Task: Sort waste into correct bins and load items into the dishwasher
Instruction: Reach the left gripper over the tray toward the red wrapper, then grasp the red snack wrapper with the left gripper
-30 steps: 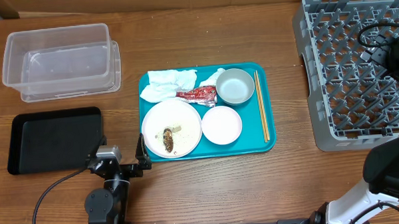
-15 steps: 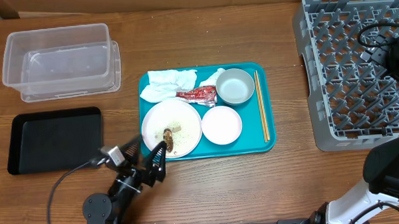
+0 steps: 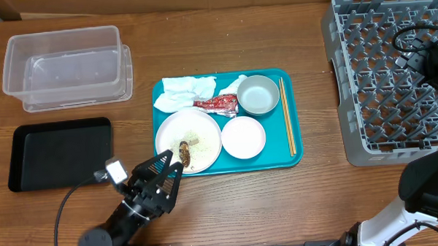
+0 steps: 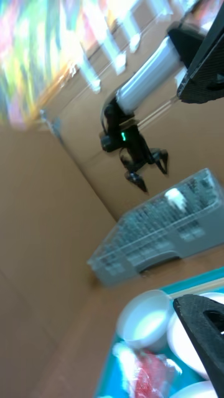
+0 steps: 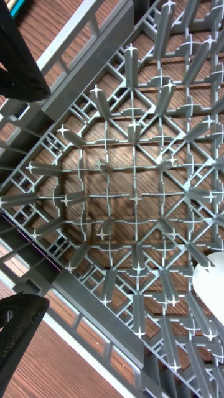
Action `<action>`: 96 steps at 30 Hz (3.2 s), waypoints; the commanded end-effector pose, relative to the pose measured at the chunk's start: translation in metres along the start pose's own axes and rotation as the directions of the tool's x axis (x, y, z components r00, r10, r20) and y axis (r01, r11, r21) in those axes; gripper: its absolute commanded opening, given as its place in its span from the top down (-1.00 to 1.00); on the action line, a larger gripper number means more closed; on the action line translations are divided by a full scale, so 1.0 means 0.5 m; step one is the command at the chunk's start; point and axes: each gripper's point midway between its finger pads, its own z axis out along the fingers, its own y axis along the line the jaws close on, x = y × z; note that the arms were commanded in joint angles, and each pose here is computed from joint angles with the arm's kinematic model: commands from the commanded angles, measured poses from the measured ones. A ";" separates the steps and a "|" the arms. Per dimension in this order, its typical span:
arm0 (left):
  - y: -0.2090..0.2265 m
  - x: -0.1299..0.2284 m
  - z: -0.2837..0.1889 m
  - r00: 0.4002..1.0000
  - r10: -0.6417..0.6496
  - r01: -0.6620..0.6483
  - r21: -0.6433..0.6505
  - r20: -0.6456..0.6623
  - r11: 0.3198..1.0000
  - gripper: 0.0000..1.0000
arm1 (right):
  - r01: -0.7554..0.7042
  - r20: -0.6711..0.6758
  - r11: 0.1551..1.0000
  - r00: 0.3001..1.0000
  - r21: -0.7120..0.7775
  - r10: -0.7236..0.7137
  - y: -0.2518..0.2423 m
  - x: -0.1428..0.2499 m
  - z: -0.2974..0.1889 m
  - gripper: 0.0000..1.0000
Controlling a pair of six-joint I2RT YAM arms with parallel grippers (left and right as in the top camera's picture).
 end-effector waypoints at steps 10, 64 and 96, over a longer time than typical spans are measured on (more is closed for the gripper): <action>-0.069 -0.074 0.079 0.956 0.177 -0.214 -0.140 -0.235 0.967 -1.00 | -0.005 0.010 1.000 1.000 -0.005 0.005 -0.002 -0.001 -0.008 -1.00; 0.128 -0.167 0.188 0.801 -0.006 -0.424 -0.574 -0.599 0.700 -1.00 | -0.005 0.010 1.000 1.000 -0.006 0.005 -0.002 -0.001 -0.008 -1.00; 0.474 0.017 0.379 0.411 0.090 -0.872 -0.362 -0.907 0.330 -0.95 | -0.006 0.011 1.000 1.000 -0.006 0.006 -0.001 -0.002 -0.008 -1.00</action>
